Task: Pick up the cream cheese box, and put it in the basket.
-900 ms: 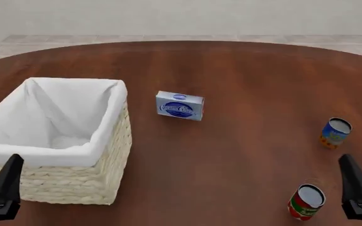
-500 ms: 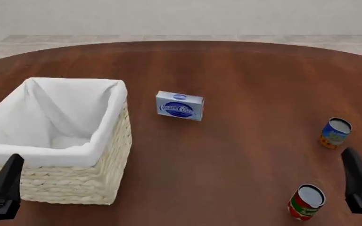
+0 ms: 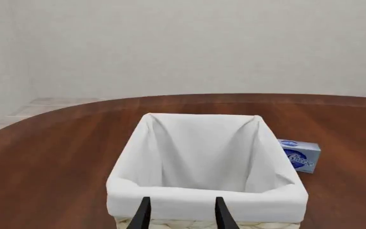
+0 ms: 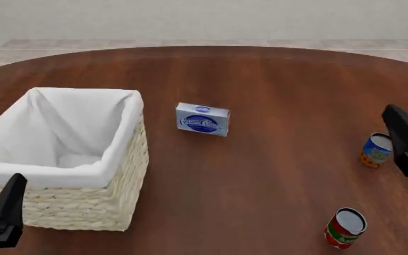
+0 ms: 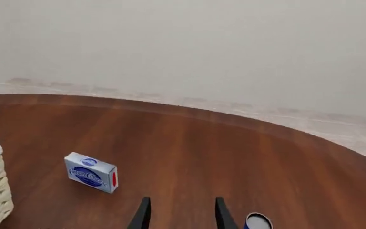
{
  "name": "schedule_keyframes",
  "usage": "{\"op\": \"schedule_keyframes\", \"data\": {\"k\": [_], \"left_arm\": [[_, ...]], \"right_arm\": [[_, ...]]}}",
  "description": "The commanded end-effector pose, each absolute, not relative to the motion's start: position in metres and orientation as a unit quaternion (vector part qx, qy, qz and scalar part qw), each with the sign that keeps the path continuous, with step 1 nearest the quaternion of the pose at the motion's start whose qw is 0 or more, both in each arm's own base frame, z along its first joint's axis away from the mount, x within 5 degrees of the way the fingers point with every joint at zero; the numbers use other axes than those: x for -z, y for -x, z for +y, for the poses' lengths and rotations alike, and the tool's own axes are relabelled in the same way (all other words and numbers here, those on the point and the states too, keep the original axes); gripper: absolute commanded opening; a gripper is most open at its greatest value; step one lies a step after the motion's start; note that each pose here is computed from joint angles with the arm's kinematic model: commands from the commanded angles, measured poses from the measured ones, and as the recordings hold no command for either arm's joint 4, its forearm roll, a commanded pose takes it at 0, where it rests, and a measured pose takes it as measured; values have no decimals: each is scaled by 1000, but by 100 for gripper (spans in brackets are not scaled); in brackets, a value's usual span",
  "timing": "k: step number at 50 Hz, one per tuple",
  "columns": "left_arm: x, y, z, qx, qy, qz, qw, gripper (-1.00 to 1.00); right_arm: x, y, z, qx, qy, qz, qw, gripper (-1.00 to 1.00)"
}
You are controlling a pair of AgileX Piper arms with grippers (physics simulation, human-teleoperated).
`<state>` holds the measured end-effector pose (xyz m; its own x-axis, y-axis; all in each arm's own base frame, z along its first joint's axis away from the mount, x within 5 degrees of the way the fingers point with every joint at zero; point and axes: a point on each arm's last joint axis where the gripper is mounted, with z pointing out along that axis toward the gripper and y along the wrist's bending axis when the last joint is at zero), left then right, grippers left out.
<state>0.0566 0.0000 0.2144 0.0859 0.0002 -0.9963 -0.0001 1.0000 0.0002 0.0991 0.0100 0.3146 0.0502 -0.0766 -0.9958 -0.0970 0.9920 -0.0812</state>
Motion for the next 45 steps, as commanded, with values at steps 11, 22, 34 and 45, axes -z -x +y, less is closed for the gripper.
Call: {"op": "schedule_keyframes", "data": {"k": [11,22,34,45], "left_arm": [[-214,-57,0,0,0,676,737,100],[-214,-57,0,0,0,676,737,100],[-214,-57,0,0,0,676,737,100],[-214,-57,0,0,0,676,737,100]], "right_arm": [[-385,-196,65,-28,210,733,646,100],[-381,-250,99,-9,292,768,569,100],[-389,-290,137,-12,346,782,518,100],[-347,-322,168,22,451,771,450,100]]}}
